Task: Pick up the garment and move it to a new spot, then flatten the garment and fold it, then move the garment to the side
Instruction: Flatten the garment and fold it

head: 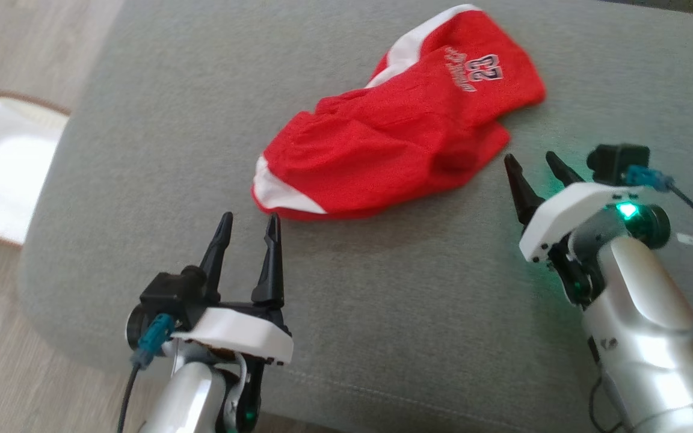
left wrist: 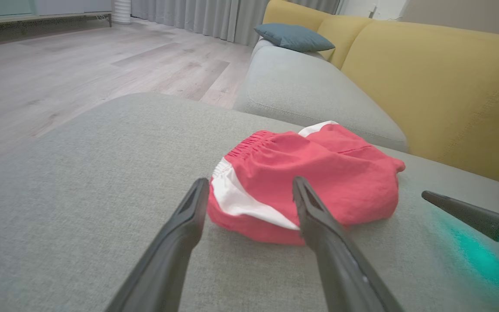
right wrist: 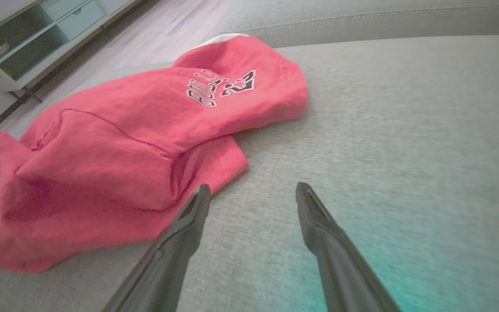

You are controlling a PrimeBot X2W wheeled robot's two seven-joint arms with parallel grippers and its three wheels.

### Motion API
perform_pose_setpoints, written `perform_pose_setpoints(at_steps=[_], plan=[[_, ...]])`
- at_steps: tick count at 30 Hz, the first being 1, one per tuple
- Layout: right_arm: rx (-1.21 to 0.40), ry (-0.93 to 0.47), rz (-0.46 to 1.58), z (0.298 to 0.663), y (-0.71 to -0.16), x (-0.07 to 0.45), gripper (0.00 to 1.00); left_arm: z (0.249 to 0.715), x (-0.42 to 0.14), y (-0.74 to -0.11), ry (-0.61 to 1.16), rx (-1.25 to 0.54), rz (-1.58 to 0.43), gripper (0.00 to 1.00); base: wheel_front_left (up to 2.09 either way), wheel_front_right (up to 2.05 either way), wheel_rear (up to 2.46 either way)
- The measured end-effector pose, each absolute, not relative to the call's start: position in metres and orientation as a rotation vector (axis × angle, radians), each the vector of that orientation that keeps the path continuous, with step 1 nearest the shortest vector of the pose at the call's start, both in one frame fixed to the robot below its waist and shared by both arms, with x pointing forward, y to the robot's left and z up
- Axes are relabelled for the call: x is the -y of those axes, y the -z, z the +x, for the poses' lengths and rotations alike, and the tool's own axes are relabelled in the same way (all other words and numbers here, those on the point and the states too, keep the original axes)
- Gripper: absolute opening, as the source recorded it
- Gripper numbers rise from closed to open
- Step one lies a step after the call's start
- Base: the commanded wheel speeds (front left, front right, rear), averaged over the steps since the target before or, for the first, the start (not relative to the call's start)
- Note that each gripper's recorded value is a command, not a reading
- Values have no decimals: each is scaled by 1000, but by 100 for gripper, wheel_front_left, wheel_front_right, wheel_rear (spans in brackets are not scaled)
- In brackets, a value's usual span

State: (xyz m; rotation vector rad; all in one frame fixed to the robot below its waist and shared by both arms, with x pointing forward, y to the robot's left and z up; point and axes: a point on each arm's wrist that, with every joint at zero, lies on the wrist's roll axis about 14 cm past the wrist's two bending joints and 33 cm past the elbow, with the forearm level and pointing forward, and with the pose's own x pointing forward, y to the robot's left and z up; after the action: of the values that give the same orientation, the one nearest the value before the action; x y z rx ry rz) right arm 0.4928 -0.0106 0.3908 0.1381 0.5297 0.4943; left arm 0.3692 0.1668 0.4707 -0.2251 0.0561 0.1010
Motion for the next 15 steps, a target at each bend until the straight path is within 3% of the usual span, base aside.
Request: perform_pose_setpoints(at_steps=[15], plan=[[-587,-570,37,515,-369,-15,100,370,-179,-468,-154,-68,-229,100,0,0,0]])
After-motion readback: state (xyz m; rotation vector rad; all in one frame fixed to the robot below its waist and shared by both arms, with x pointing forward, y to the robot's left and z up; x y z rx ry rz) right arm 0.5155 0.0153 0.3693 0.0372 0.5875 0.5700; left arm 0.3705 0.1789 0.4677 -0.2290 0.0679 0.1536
